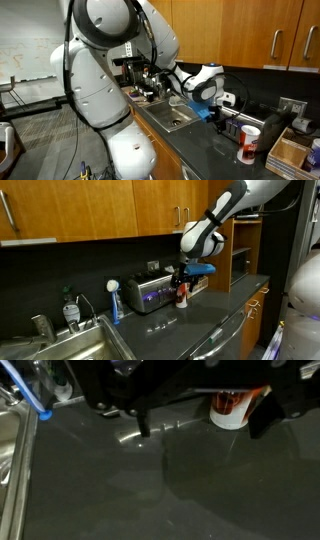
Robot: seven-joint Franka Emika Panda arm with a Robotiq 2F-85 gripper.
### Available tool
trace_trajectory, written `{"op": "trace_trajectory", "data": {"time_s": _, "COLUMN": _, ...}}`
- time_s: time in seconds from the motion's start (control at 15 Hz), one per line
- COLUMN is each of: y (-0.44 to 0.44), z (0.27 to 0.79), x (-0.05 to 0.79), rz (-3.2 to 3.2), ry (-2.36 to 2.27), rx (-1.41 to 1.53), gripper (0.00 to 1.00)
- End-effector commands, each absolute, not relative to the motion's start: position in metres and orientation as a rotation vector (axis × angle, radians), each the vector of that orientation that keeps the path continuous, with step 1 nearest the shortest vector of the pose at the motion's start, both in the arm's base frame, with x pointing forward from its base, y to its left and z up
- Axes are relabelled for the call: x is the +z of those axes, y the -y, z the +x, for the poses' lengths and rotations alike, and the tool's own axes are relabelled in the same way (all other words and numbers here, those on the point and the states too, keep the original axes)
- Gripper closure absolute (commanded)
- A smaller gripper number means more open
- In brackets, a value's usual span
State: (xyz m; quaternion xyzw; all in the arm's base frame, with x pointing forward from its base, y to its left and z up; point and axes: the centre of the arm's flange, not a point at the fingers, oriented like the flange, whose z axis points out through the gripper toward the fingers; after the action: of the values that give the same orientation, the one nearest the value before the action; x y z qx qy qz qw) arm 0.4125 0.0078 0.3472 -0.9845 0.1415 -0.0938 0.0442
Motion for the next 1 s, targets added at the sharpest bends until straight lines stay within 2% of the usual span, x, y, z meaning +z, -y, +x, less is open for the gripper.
{"op": "trace_trajectory", "data": {"time_s": 0.0, "y": 0.003, "z": 0.418, "x": 0.358, "rz": -2.989, "ry": -0.511, "rx": -0.431, "gripper": 0.00}}
{"op": "trace_trajectory", "data": {"time_s": 0.53, "y": 0.041, "z": 0.420, "x": 0.403, "rz": -3.055, "ry": -0.541, "rx": -0.588, "gripper": 0.00}}
{"op": "trace_trajectory", "data": {"time_s": 0.93, "y": 0.036, "z": 0.419, "x": 0.406, "rz": -3.137, "ry": -0.328, "rx": -0.413, "gripper": 0.00}}
